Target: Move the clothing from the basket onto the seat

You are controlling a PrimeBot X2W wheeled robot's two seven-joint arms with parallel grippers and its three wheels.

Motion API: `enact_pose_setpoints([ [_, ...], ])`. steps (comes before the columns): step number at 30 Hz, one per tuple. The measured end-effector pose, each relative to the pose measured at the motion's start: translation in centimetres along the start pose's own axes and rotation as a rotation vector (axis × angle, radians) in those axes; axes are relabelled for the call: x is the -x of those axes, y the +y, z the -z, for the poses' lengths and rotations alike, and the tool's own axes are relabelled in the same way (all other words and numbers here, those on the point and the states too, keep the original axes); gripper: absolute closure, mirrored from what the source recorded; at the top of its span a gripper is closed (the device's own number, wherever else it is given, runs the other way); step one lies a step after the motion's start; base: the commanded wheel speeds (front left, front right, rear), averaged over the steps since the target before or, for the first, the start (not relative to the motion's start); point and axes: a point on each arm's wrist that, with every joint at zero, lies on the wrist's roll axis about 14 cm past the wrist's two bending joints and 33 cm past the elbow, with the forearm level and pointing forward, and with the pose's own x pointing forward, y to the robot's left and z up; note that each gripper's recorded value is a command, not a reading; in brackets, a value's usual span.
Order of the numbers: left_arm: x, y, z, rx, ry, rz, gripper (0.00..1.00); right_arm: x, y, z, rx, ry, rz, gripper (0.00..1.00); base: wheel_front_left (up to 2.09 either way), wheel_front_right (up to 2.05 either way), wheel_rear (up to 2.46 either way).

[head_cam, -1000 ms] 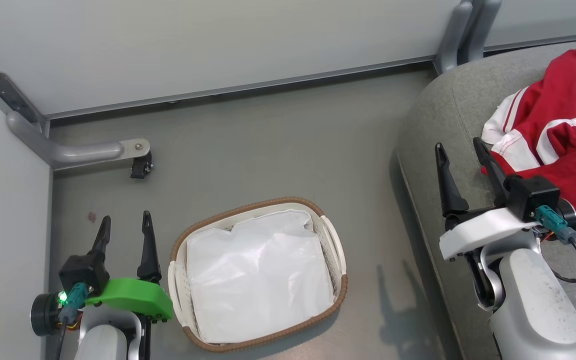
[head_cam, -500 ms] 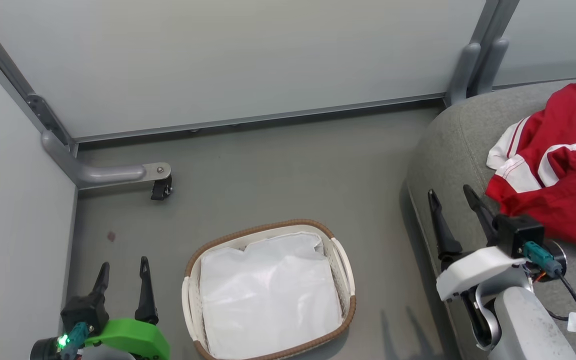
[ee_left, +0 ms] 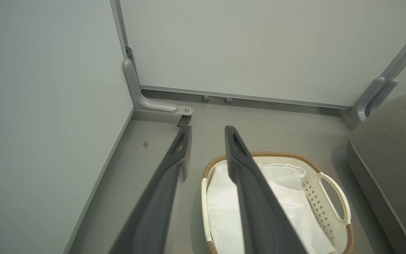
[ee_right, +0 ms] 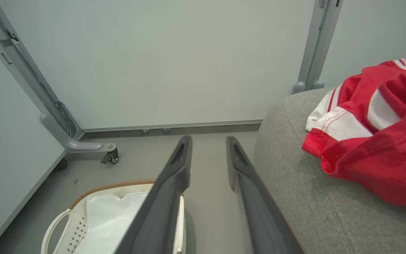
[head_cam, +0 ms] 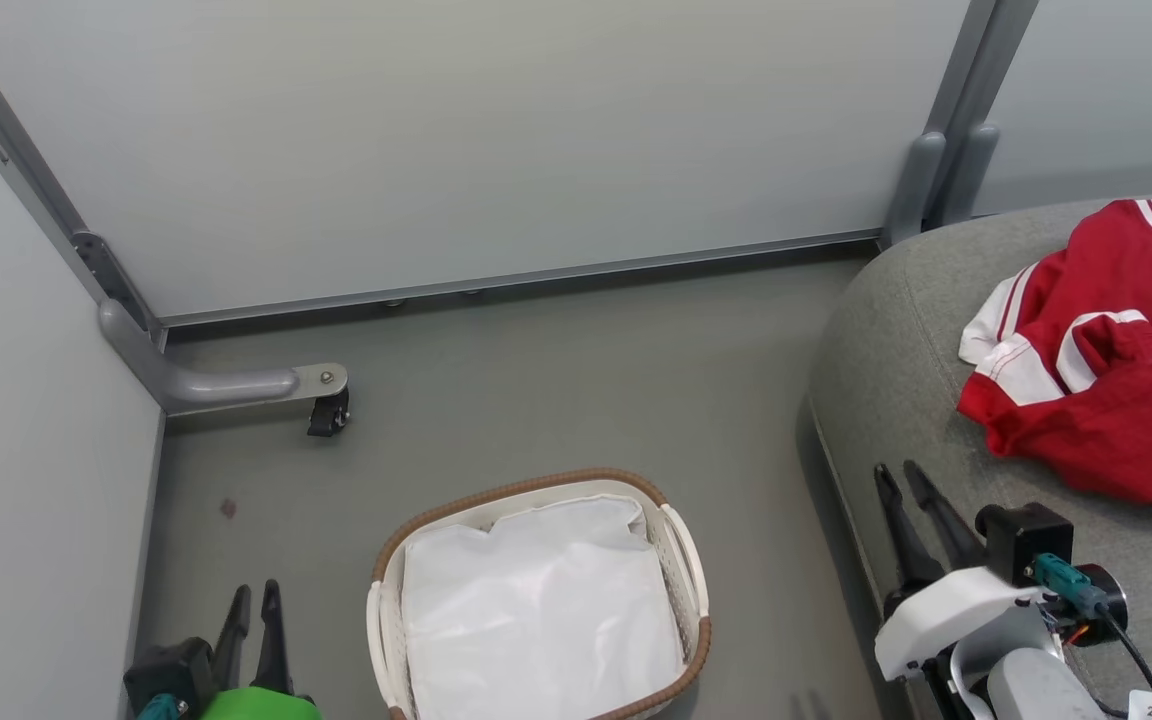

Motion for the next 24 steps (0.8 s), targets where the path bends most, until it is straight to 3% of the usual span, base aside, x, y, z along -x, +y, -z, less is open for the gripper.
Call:
enact_pose_setpoints([
  [5, 0.3, 0.2, 1.2, 0.030, 0.044, -0.015, 1.00, 1.0, -0.3, 2.1, -0.036, 0.065, 0.021, 1.00, 0.00, 0.00, 0.00],
  [24, -0.2, 1.0, -0.1, 0.368, 0.025, -0.071, 1.00, 1.0, -2.1, 1.1, -0.385, 0.045, 0.123, 1.00, 0.00, 0.00, 0.00],
])
